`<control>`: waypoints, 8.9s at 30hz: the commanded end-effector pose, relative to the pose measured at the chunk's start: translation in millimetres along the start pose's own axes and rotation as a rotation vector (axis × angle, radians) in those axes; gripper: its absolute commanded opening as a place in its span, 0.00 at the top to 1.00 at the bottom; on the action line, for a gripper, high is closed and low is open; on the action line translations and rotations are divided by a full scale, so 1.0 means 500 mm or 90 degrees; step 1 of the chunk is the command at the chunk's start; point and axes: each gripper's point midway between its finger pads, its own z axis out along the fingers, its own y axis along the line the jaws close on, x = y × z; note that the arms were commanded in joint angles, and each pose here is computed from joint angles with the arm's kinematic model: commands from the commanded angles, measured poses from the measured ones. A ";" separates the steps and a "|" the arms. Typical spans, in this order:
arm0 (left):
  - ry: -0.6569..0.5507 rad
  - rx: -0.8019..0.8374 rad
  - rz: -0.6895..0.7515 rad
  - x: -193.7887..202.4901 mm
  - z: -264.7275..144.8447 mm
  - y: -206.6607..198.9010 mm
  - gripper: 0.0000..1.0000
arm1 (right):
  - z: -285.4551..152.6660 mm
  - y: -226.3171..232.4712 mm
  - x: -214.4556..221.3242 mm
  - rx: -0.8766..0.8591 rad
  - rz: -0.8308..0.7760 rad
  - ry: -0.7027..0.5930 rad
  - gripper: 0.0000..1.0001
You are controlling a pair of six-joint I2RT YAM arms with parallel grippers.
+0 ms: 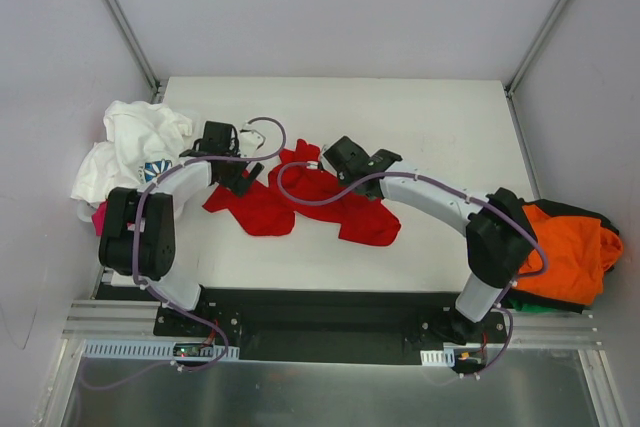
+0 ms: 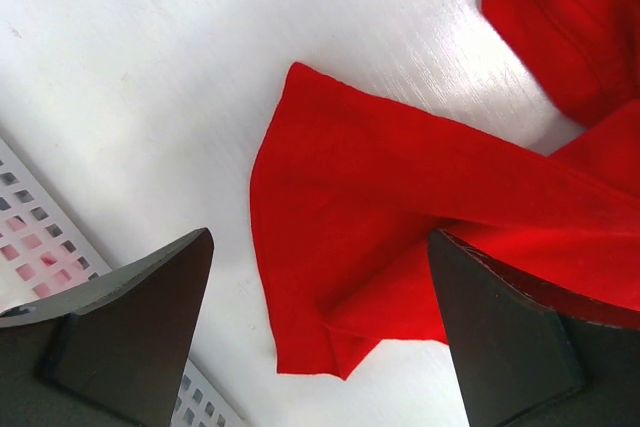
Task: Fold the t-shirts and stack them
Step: Flatten out the tshirt
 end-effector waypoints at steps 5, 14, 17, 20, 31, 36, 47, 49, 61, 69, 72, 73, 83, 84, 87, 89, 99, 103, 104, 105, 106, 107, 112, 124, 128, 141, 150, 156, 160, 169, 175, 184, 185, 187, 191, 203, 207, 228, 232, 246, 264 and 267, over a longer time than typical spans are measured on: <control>-0.024 0.010 -0.008 -0.027 -0.009 0.009 0.12 | -0.011 -0.024 0.000 0.011 0.026 -0.021 0.99; -0.019 0.041 -0.036 -0.046 0.028 0.018 0.14 | -0.016 -0.021 0.010 0.007 0.029 -0.021 0.99; -0.019 0.048 -0.049 -0.056 0.034 0.025 0.14 | -0.020 -0.020 0.012 0.003 0.032 -0.023 0.99; -0.013 0.067 -0.066 -0.056 0.039 0.021 0.14 | -0.020 -0.020 0.014 0.004 0.033 -0.022 0.99; 0.051 0.134 -0.106 -0.006 0.049 -0.021 0.22 | -0.028 -0.022 0.021 0.005 0.036 -0.026 0.99; 0.072 0.151 -0.110 0.012 0.055 -0.033 0.32 | -0.032 -0.022 0.018 0.001 0.038 -0.030 0.99; 0.081 0.182 -0.118 0.008 0.062 -0.041 0.95 | -0.038 -0.026 0.031 0.010 0.037 -0.023 0.99; 0.077 0.179 -0.120 0.004 0.060 -0.038 1.00 | -0.036 -0.027 0.036 0.017 0.037 -0.019 0.99; -0.014 0.017 -0.097 -0.100 -0.052 0.075 1.00 | -0.092 -0.190 0.081 0.141 0.117 -0.022 0.99; -0.120 -0.093 -0.100 -0.201 -0.176 0.153 1.00 | -0.155 -0.337 0.129 0.231 0.165 -0.012 0.99; -0.145 -0.113 -0.102 -0.220 -0.206 0.166 1.00 | -0.174 -0.374 0.141 0.255 0.171 -0.008 0.99; -0.153 -0.116 -0.102 -0.224 -0.213 0.167 1.00 | -0.175 -0.385 0.150 0.262 0.174 0.000 0.99; -0.155 -0.110 -0.089 -0.206 -0.217 0.152 1.00 | -0.146 -0.408 0.223 0.261 0.200 0.051 0.99; -0.155 -0.106 -0.090 -0.205 -0.214 0.149 1.00 | -0.140 -0.403 0.226 0.258 0.199 0.055 0.99; -0.153 -0.088 -0.088 -0.201 -0.205 0.137 1.00 | -0.118 -0.381 0.231 0.238 0.197 0.063 0.99; -0.149 -0.077 -0.091 -0.196 -0.197 0.130 1.00 | -0.105 -0.368 0.232 0.226 0.196 0.066 0.97; -0.123 -0.025 -0.107 -0.171 -0.141 0.099 1.00 | -0.065 -0.309 0.215 0.153 0.205 0.051 0.33; -0.115 -0.010 -0.110 -0.167 -0.122 0.090 1.00 | -0.060 -0.249 0.169 0.091 0.181 0.019 0.28; -0.113 -0.006 -0.111 -0.167 -0.118 0.088 1.00 | -0.060 -0.229 0.160 0.071 0.174 0.014 0.30; -0.110 -0.001 -0.111 -0.166 -0.111 0.085 1.00 | -0.060 -0.200 0.137 0.051 0.156 -0.001 0.30; -0.108 0.002 -0.113 -0.166 -0.107 0.083 1.00 | -0.058 -0.174 0.119 0.024 0.155 -0.018 0.31; -0.105 0.004 -0.111 -0.166 -0.103 0.081 1.00 | -0.057 -0.152 0.106 0.007 0.145 -0.024 0.33; -0.087 0.020 -0.113 -0.157 -0.073 0.070 1.00 | -0.054 -0.024 0.015 -0.071 0.067 -0.063 0.37; -0.080 0.037 -0.116 -0.150 -0.052 0.059 1.00 | 0.024 0.139 -0.089 -0.149 -0.025 -0.054 0.42; -0.074 0.043 -0.117 -0.144 -0.044 0.056 1.00 | 0.046 0.167 -0.113 -0.172 -0.037 -0.052 0.43; -0.061 0.043 -0.112 -0.131 -0.026 0.054 1.00 | 0.050 0.224 -0.169 -0.236 -0.048 -0.082 0.40; -0.056 0.043 -0.110 -0.124 -0.021 0.052 1.00 | 0.043 0.244 -0.179 -0.276 -0.044 -0.104 0.28; -0.052 0.043 -0.109 -0.117 -0.018 0.050 1.00 | 0.055 0.245 -0.178 -0.286 -0.039 -0.102 0.18; -0.051 0.045 -0.109 -0.114 -0.015 0.047 1.00 | 0.063 0.240 -0.177 -0.299 -0.032 -0.101 0.13; -0.052 0.046 -0.110 -0.113 -0.014 0.046 1.00 | 0.089 0.226 -0.170 -0.335 -0.008 -0.078 0.15; -0.052 0.043 -0.108 -0.107 -0.017 0.044 1.00 | 0.096 0.232 -0.173 -0.362 -0.007 -0.079 0.27; -0.051 0.036 -0.103 -0.101 -0.018 0.045 1.00 | 0.101 0.248 -0.152 -0.376 -0.001 -0.058 0.39; -0.051 0.037 -0.104 -0.099 -0.018 0.044 1.00 | 0.102 0.248 -0.152 -0.375 0.001 -0.058 0.42; -0.050 0.039 -0.105 -0.099 -0.017 0.042 1.00 | 0.103 0.251 -0.149 -0.378 0.000 -0.054 0.47; -0.051 0.039 -0.106 -0.099 -0.016 0.042 1.00 | 0.107 0.255 -0.140 -0.375 -0.003 -0.043 0.63; -0.049 0.037 -0.111 -0.096 -0.013 0.042 1.00 | 0.095 0.232 -0.107 -0.335 -0.004 -0.015 0.99; -0.055 0.032 -0.112 -0.100 -0.015 0.045 1.00 | 0.069 0.160 -0.086 -0.247 0.000 -0.011 0.99; -0.449 -0.026 -0.101 -0.345 -0.455 0.062 1.00 | -0.242 -0.351 0.049 0.222 0.196 -0.098 0.99; -0.494 -0.044 -0.089 -0.375 -0.511 0.072 1.00 | -0.293 -0.407 0.063 0.278 0.210 -0.114 0.99; -0.623 -0.114 -0.091 -0.448 -0.698 0.107 1.00 | -0.517 -0.570 0.090 0.466 0.290 -0.276 0.99; -0.777 -0.270 -0.050 -0.454 -0.972 0.127 1.00 | -0.713 -0.612 0.193 0.590 0.341 -0.353 0.99; -0.789 -0.287 -0.047 -0.451 -0.997 0.127 1.00 | -0.705 -0.605 0.204 0.594 0.338 -0.338 0.99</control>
